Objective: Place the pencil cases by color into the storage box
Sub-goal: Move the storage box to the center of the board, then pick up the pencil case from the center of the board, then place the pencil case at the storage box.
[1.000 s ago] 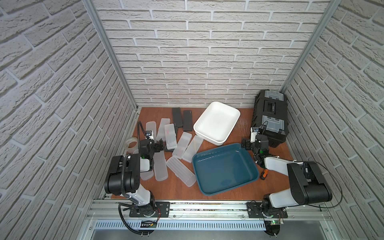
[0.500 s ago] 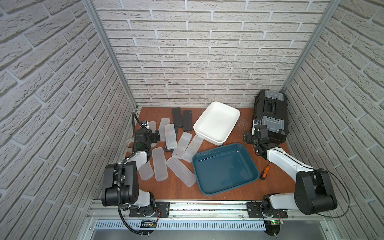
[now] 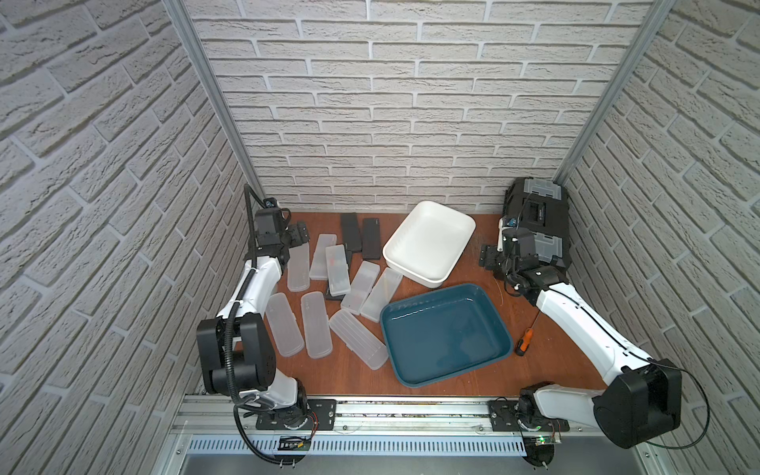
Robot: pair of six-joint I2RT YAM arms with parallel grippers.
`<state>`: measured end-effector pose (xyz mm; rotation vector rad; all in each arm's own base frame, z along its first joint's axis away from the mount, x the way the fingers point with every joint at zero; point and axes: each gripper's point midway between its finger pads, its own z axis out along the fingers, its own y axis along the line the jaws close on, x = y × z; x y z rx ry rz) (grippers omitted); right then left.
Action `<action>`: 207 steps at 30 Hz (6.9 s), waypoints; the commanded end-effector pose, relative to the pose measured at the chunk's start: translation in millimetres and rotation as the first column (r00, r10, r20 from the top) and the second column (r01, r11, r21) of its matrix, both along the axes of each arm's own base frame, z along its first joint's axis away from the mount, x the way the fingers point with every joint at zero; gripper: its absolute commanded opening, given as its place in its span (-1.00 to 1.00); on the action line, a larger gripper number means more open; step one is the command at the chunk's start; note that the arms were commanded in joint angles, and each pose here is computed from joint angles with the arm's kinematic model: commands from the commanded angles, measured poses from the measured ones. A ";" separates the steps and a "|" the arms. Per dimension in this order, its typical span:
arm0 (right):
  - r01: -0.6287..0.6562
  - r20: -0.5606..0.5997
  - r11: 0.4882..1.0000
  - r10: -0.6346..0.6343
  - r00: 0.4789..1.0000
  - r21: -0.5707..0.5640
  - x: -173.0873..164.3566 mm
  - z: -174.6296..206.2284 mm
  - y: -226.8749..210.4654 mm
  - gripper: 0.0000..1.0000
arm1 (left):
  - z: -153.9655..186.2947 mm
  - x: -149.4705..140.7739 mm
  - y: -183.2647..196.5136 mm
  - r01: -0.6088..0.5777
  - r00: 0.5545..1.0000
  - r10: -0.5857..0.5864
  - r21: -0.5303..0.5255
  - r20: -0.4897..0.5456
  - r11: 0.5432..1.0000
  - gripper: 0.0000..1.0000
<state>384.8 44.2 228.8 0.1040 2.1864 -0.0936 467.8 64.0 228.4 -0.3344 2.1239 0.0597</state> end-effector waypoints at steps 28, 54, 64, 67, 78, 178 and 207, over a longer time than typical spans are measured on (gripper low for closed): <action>-0.385 -0.221 0.884 0.444 0.869 0.265 -131.3 -55.2 160.7 0.42 | -95.0 -104.1 -130.2 0.147 0.815 -0.219 -0.175 -0.537 0.974 0.97; -0.338 -0.211 0.907 0.392 0.895 0.252 -76.4 -145.3 198.4 0.45 | -82.9 -99.9 -157.3 0.171 0.868 -0.307 -0.344 -0.392 0.923 0.97; -0.297 -0.162 0.935 0.329 0.930 0.196 -38.9 -140.3 166.3 0.45 | -80.5 -97.5 -160.7 0.175 0.874 -0.313 -0.361 -0.371 0.916 0.97; -0.285 -0.156 0.937 0.318 0.935 0.200 -26.3 -142.8 158.2 0.45 | -82.2 -96.8 -161.6 0.175 0.872 -0.316 -0.365 -0.375 0.915 0.97; -0.352 -0.064 0.920 0.367 0.928 0.171 7.6 -122.3 162.8 0.45 | -80.8 -94.9 -161.2 0.178 0.874 -0.315 -0.359 -0.371 0.916 0.97; -0.349 0.264 0.911 0.289 0.920 0.221 -118.6 115.0 91.1 0.33 | -44.7 -133.2 -312.3 0.637 0.647 -0.521 0.019 -0.556 0.771 0.05; -0.393 0.350 0.888 0.299 0.888 0.239 -153.4 140.7 71.3 0.32 | -174.3 -129.6 -449.1 0.870 0.330 -0.630 -0.033 -0.703 0.492 -0.01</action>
